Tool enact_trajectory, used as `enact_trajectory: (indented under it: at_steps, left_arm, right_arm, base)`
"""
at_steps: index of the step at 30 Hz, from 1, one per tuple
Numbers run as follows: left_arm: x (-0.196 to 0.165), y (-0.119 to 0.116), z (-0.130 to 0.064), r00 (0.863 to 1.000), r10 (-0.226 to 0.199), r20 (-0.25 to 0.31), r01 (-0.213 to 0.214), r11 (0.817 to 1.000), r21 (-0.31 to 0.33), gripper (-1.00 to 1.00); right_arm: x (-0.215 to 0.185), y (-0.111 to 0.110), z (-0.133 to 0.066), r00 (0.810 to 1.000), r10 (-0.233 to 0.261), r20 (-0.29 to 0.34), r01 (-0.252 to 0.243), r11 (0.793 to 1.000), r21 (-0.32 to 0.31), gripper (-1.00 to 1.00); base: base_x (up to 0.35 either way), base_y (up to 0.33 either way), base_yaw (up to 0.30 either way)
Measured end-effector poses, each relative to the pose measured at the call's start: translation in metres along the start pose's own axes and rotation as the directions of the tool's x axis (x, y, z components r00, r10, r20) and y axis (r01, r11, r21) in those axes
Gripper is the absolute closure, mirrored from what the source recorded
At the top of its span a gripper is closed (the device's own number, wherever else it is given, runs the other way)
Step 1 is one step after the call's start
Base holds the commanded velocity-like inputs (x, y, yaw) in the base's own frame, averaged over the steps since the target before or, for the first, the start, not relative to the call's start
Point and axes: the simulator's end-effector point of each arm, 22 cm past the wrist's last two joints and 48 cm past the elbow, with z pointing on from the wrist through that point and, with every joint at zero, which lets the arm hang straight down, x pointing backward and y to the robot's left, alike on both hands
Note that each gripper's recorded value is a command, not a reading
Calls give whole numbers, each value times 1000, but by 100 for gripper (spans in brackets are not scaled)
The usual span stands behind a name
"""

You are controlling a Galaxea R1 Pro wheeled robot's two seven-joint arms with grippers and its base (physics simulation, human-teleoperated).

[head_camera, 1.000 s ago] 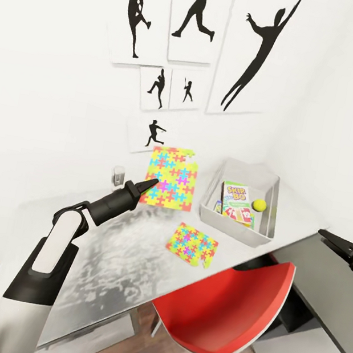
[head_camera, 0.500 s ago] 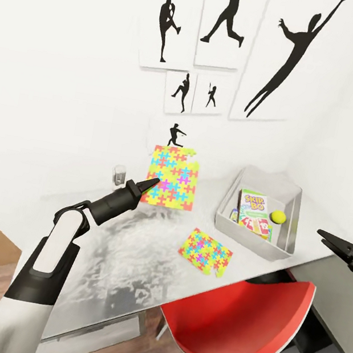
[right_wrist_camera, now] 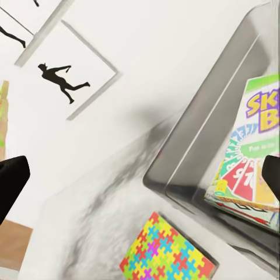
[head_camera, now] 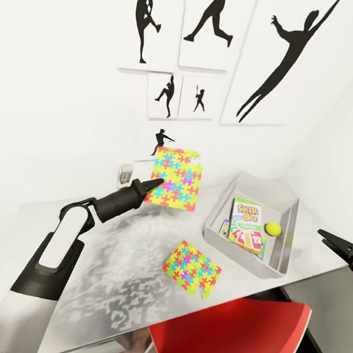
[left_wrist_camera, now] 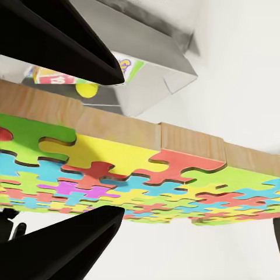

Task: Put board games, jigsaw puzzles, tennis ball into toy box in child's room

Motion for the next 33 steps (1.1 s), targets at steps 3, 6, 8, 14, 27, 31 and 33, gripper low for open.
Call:
enact_trajectory:
  at_steps: [3,6,8,14,27,31,33]
  left_arm:
    - [3,1,4,1000,5,-5,-5,1000,-8,100]
    - [3,2,4,1000,4,-2,-4,1000,-12,100]
    - [2,3,5,1000,3,2,-3,1000,-15,100]
    - [2,5,6,1000,0,8,1,1000,-17,100]
    - [4,3,8,1000,1,7,-1,1000,-14,100]
    - [4,2,9,1000,4,11,-4,1000,-12,100]
    - [5,2,9,1000,5,11,-5,1000,-12,100]
  right_arm:
    - [0,0,0,1000,-3,-2,3,1000,2,-100]
    - [-1,0,0,1000,-3,-1,3,1000,1,-100]
    - [-1,0,-1,1000,-3,0,3,1000,2,-100]
    - [-2,0,-1,1000,-4,2,4,1000,2,-100]
    - [-2,0,-1,1000,-4,2,4,1000,2,-100]
    - [-2,0,-1,1000,-4,2,4,1000,2,-100]
    - [-2,0,-1,1000,-3,2,3,1000,2,-100]
  base:
    - [42,-36,1]
    - [25,-21,1]
    - [14,-12,0]
    - [3,-10,0]
    - [0,-142,32]
    - [0,-24,7]
    - [-11,-12,4]
